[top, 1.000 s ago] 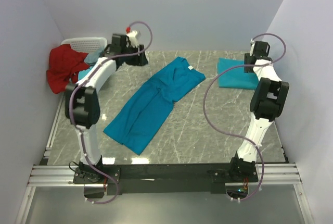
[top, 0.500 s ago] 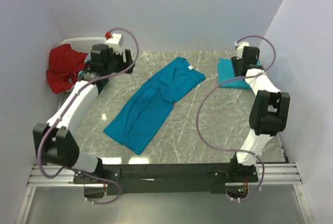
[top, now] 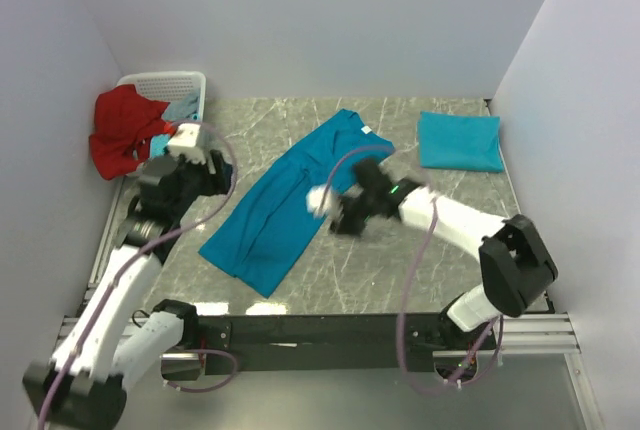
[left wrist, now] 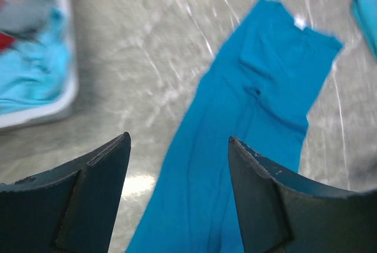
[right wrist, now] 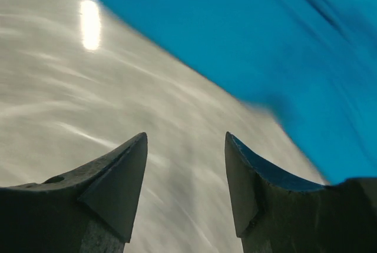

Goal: Fold and stack the t-shirts
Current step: Fold the tshirt

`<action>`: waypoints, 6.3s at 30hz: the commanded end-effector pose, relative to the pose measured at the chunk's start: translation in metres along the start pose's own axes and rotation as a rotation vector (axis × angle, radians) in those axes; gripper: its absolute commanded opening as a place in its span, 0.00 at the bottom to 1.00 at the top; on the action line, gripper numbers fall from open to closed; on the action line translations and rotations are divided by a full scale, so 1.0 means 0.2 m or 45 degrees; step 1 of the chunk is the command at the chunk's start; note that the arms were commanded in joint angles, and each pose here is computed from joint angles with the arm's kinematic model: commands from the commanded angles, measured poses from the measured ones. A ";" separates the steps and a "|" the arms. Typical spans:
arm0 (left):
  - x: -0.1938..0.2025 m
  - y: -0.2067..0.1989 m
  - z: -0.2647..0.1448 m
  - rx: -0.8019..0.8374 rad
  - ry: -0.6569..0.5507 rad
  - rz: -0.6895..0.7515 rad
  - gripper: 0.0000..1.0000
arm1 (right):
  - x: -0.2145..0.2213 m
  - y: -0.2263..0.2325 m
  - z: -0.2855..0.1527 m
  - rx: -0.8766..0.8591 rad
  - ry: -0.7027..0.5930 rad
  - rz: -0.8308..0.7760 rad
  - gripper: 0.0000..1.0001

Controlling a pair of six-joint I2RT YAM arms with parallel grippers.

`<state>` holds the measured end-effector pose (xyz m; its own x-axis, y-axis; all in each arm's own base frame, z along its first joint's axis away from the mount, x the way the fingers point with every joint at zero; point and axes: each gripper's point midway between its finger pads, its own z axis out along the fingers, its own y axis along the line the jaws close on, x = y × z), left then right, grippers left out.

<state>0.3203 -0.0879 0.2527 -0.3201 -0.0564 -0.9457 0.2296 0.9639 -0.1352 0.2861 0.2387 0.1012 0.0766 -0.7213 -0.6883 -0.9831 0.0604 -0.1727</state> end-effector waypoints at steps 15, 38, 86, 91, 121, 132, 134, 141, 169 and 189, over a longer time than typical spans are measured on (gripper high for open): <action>-0.13 0.15 -0.29 -0.210 -0.361 -0.012 0.74 | -0.27 0.39 0.63 0.101 0.197 -0.627 0.53; -0.06 -0.24 -0.10 0.355 -0.214 -0.023 0.81 | 0.10 0.97 0.06 -0.422 0.177 -0.626 0.00; 0.81 -0.64 1.62 0.254 0.834 -0.364 0.11 | 0.17 -0.04 -0.70 0.691 -0.192 0.589 0.68; 0.60 -0.53 1.68 0.155 0.679 -0.383 0.00 | 0.19 -0.05 -0.71 0.697 -0.187 0.598 0.68; -0.23 0.10 0.53 -0.034 0.025 -0.314 0.99 | 0.22 -1.16 0.08 0.287 -0.201 1.594 0.61; -0.03 0.04 0.18 0.056 -0.044 -0.195 0.99 | 0.30 -1.33 0.33 0.338 -0.214 1.774 0.59; -0.04 0.01 0.19 0.097 -0.032 -0.197 0.99 | 0.30 -1.32 0.36 0.312 -0.224 1.799 0.55; -0.02 -0.01 0.21 0.124 0.006 -0.196 0.97 | 0.31 -1.26 0.50 0.253 -0.172 1.833 0.49; 0.14 -0.15 0.33 0.400 0.203 -0.274 0.96 | 0.42 -1.61 0.24 0.504 -0.336 1.774 0.35; 0.28 -0.41 1.09 0.304 0.434 -0.936 0.41 | -0.28 -0.83 -0.57 0.318 -0.499 1.033 0.58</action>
<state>0.4565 -0.2114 0.1346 -0.7592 -0.4131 -0.5029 0.0884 0.7001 -0.7086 0.4617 0.1759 0.1809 -0.7138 -0.0703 -0.6968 -0.5077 0.7373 0.4457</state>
